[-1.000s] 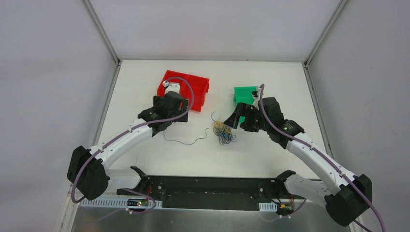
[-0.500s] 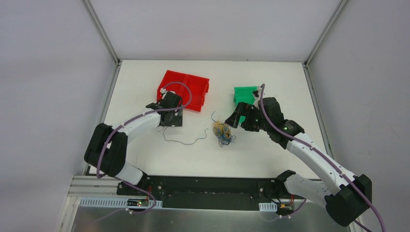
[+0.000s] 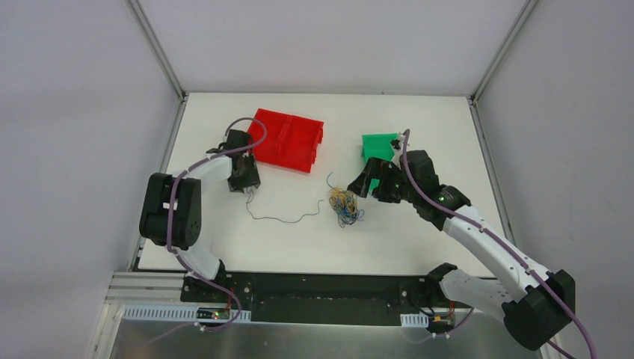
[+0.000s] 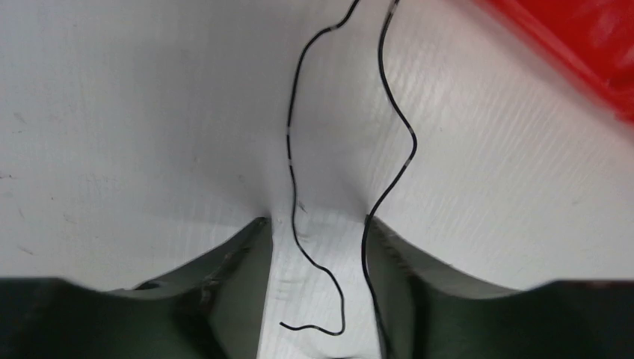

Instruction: Untangle the cables

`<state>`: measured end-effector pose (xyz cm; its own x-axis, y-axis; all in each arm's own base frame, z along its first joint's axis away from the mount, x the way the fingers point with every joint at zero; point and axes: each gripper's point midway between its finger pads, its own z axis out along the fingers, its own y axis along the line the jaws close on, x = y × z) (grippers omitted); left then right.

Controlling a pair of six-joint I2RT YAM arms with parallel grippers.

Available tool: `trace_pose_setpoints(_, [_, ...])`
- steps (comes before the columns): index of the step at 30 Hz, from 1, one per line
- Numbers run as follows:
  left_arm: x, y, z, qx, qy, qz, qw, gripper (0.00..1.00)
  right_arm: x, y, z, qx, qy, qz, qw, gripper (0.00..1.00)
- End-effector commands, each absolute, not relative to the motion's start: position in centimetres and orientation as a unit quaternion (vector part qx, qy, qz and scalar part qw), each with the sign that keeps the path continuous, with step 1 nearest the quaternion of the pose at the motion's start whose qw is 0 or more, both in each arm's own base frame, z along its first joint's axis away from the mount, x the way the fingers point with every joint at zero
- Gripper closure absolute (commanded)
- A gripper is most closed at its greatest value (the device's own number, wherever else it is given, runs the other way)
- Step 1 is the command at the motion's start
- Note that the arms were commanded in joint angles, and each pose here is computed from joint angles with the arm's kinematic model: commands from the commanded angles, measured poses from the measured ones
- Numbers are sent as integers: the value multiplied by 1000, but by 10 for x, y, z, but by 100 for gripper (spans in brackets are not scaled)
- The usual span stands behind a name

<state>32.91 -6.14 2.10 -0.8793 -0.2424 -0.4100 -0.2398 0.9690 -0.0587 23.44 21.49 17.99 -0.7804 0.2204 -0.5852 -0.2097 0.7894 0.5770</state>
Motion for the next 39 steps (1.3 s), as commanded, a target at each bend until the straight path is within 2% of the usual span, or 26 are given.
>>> trace_pose_setpoints(1, [328, -78, 2, -173, 963, -109, 175, 65, 237, 218, 199, -7, 869, 341, 358, 1])
trace_pose_setpoints(3, [328, -77, 6, -176, 960, -116, 183, 95, 236, 218, 200, -8, 868, 343, 360, 1])
trace_pose_setpoints(4, [328, -77, 9, -176, 959, -117, 190, 100, 236, 218, 200, -8, 867, 345, 360, 0])
trace_pose_setpoints(10, [326, -86, 53, -157, 942, -131, 265, 100, 237, 218, 201, -9, 866, 346, 362, 0])
trace_pose_setpoints(19, [309, -80, 158, -158, 871, -135, 445, 100, 234, 224, 206, -19, 858, 362, 363, 1])
trace_pose_setpoints(25, [329, -94, 206, -164, 848, -173, 474, 100, 233, 225, 209, -23, 852, 371, 369, 1])
trace_pose_setpoints(36, [403, -109, 326, -150, 825, -172, 517, 100, 231, 224, 215, -21, 845, 376, 380, 1])
trace_pose_setpoints(39, [424, -119, 355, -157, 815, -202, 520, 100, 232, 222, 216, -18, 844, 375, 384, 1])
